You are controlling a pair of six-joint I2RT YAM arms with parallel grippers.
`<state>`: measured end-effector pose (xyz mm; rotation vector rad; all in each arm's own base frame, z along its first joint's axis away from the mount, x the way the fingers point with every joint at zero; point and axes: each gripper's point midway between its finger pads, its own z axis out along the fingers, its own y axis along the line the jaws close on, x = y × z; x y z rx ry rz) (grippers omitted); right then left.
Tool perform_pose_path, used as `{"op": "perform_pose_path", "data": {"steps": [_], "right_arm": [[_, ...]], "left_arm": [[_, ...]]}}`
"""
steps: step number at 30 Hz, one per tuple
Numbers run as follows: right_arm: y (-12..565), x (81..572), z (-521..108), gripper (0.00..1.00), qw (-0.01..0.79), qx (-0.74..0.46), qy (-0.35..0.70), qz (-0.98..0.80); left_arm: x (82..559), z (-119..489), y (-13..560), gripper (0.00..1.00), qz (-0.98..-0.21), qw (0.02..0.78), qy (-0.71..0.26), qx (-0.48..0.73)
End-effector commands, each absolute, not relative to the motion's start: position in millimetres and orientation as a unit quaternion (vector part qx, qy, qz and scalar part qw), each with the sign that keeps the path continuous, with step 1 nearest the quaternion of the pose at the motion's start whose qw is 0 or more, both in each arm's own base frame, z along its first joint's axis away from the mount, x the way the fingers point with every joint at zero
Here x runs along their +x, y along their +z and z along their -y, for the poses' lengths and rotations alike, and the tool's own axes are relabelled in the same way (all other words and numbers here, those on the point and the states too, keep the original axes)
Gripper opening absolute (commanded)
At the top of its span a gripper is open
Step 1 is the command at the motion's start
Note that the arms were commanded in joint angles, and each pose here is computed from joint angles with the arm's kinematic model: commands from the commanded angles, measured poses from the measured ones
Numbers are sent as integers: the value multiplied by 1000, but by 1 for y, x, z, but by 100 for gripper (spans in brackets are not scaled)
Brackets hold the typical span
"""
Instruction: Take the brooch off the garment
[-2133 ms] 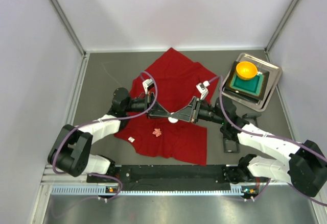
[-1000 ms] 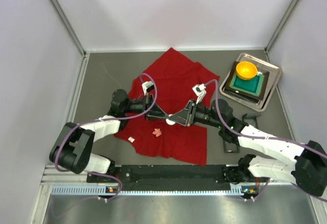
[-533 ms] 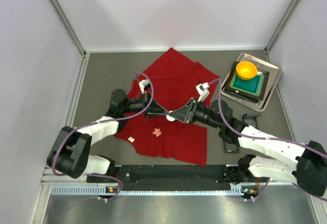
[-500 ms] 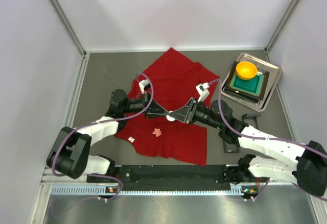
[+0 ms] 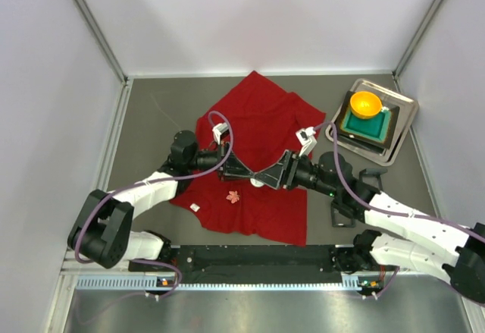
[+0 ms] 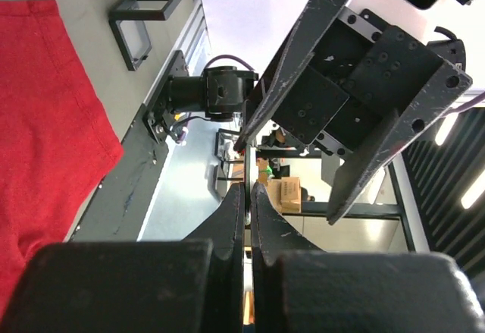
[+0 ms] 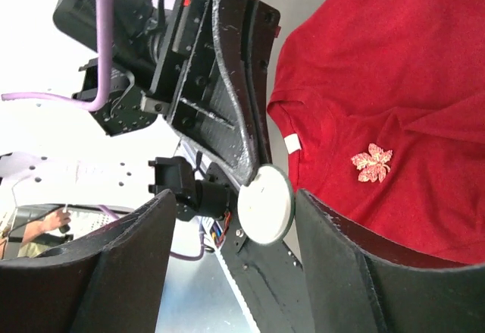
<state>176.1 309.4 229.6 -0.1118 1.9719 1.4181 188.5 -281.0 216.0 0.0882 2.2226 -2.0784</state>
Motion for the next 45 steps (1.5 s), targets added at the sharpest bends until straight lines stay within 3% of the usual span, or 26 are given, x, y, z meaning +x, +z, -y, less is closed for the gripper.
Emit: {"op": "perform_pose_path", "data": {"steps": [1, 4, 8, 13, 17, 20, 23, 29, 34, 42, 45], "right_arm": [[257, 173, -298, 66, 377, -75, 547, -744], [249, 176, -285, 67, 368, -59, 509, -776], [238, 179, -274, 70, 328, -9, 457, -827], [246, 184, -258, 70, 275, 126, 443, -844], [271, 194, -254, 61, 273, 205, 467, -816], [277, 200, -261, 59, 247, 248, 472, -809], [277, 198, -277, 49, 198, 266, 482, -811], [279, 209, -268, 46, 210, 325, 480, -788], [279, 213, -272, 35, 201, 340, 478, -785], [274, 223, -273, 29, 205, 356, 466, -783], [271, 222, -277, 22, 194, 357, 465, -787]], "left_arm": [[193, 283, 229, 0, -724, 102, -677, 85], [201, 283, 240, 0, -716, 170, -664, 129], [210, 286, 220, 0, -762, 315, -501, 262], [219, 291, 248, 0, -694, 481, -383, 374], [225, 287, 271, 0, -624, 582, -299, 427], [226, 291, 279, 0, -605, 600, -263, 453], [225, 297, 286, 0, -586, 613, -233, 476], [224, 300, 286, 0, -572, 622, -200, 496], [219, 305, 289, 0, -557, 626, -193, 511], [208, 311, 279, 0, -557, 609, -198, 529], [205, 315, 277, 0, -555, 607, -201, 532]]}}
